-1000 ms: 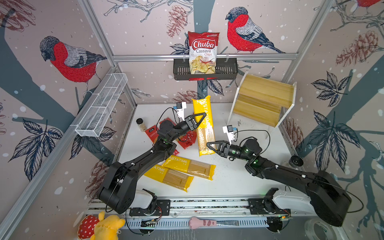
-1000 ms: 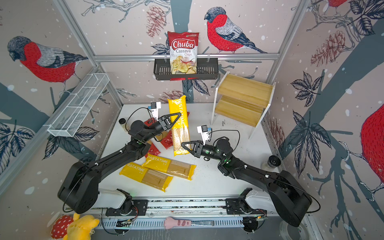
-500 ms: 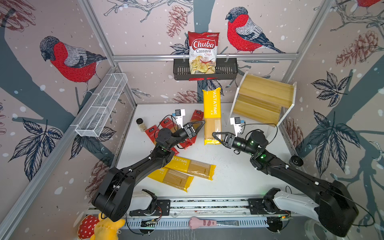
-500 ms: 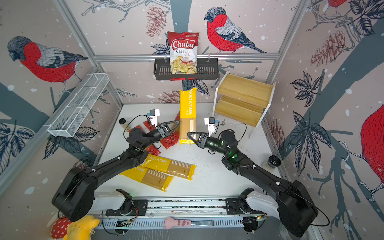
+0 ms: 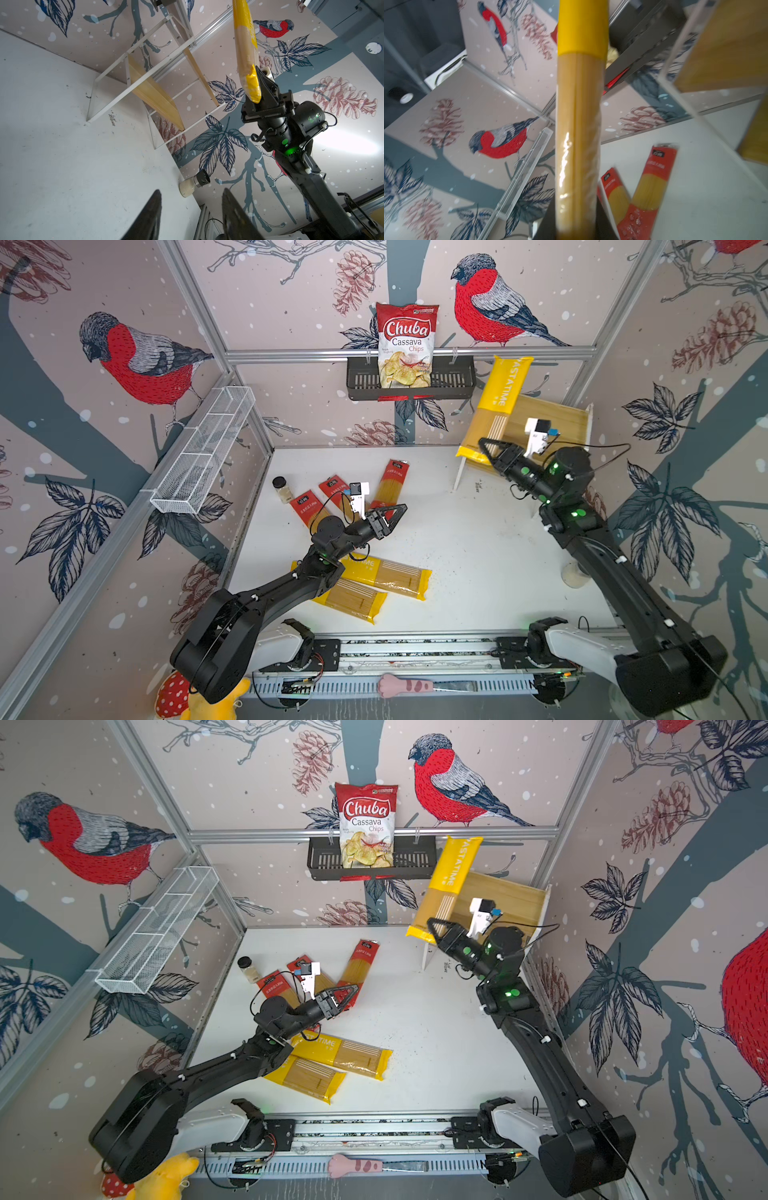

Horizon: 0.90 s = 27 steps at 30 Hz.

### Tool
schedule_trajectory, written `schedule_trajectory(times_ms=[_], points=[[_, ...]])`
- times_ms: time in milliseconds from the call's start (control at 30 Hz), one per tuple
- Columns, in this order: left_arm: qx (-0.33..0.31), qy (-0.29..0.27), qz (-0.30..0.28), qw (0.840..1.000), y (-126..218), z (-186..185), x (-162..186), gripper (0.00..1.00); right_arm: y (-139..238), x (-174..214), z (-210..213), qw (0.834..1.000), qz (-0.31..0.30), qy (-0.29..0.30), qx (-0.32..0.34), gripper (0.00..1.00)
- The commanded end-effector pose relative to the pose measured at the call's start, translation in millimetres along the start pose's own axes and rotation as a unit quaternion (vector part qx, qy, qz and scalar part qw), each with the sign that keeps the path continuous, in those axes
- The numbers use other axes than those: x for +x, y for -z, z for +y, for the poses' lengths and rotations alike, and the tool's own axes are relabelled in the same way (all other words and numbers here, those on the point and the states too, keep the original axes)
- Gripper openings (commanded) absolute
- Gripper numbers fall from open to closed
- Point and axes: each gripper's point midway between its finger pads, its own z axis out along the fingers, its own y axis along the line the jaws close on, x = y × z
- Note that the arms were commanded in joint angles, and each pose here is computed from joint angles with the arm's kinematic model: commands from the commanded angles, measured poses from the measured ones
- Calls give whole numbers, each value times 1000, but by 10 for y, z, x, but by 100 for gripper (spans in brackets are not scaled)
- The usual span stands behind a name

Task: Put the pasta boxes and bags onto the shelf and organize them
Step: 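Carry the pack with the right gripper to the wooden shelf's top tier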

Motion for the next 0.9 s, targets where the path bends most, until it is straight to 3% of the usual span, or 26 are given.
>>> schedule_trajectory(times_ms=[0,367,533,700,867], points=[[4,-11,-9,1000,18,-25,-18,47,16,-302,115,999,-19,10,-26,3],[-5,-9,-8,1000,53,20,53,47,-220,-590,-549,998,-22,-50,30,5],[-8,-8,-5,1000,45,48,77,47,-245,-564,-763,996,-18,-83,36,12],[-10,-7,0,1000,14,68,107,47,-196,-523,-814,994,-15,-104,8,33],[-11,-5,4,1000,-10,78,137,47,-145,-444,-826,994,-12,-107,3,47]])
